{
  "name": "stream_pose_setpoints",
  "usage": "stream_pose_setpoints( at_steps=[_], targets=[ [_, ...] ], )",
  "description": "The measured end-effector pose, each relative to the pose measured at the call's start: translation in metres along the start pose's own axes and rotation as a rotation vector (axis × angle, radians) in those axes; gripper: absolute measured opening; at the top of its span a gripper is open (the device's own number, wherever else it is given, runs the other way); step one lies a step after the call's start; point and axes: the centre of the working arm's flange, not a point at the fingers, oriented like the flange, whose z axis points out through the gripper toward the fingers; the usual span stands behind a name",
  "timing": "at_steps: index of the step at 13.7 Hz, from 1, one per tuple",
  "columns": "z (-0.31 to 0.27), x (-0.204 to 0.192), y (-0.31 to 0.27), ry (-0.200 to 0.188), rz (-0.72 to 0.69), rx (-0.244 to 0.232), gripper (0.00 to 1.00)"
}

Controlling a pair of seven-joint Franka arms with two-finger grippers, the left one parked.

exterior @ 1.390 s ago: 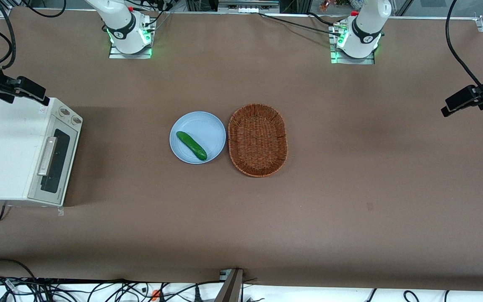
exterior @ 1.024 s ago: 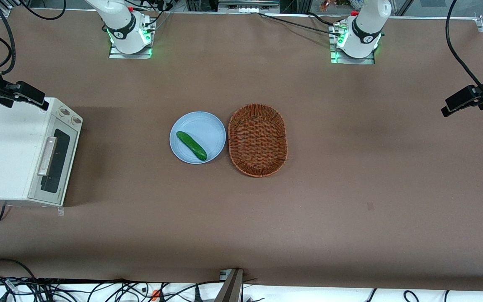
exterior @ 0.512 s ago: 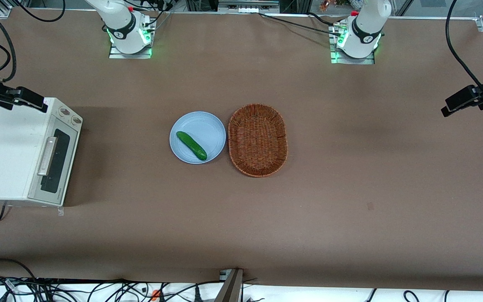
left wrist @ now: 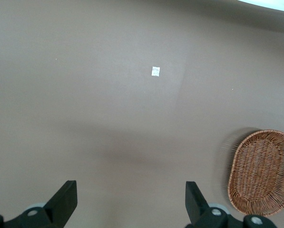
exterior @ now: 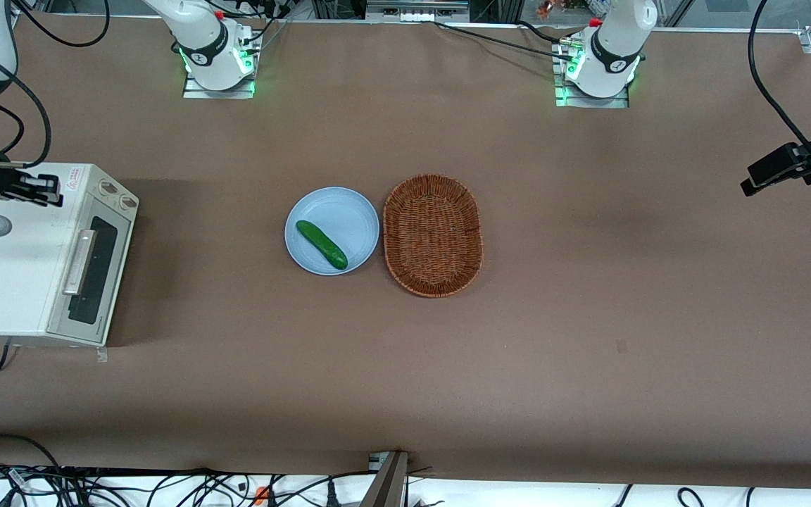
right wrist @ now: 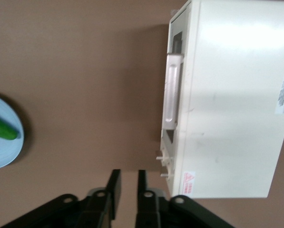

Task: Open oven door with right arm only
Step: 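Lower the right gripper onto the silver door handle and grasp it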

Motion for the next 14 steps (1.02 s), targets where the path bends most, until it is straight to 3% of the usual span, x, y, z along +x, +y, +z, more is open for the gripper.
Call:
stream_pose_setpoints(
  at_steps=[1,2,5,8,14],
  targets=[
    [0.011,0.009,0.003,0.007,-0.001,-0.019,0.03],
    [0.025,0.020,0.005,0.013,-0.005,-0.037,0.01],
    [0.077,0.053,0.006,0.064,-0.036,-0.103,0.01],
    [0.122,0.068,0.009,0.097,-0.052,-0.122,0.01],
    [0.153,0.069,0.014,0.058,-0.049,-0.122,0.01]
  ],
)
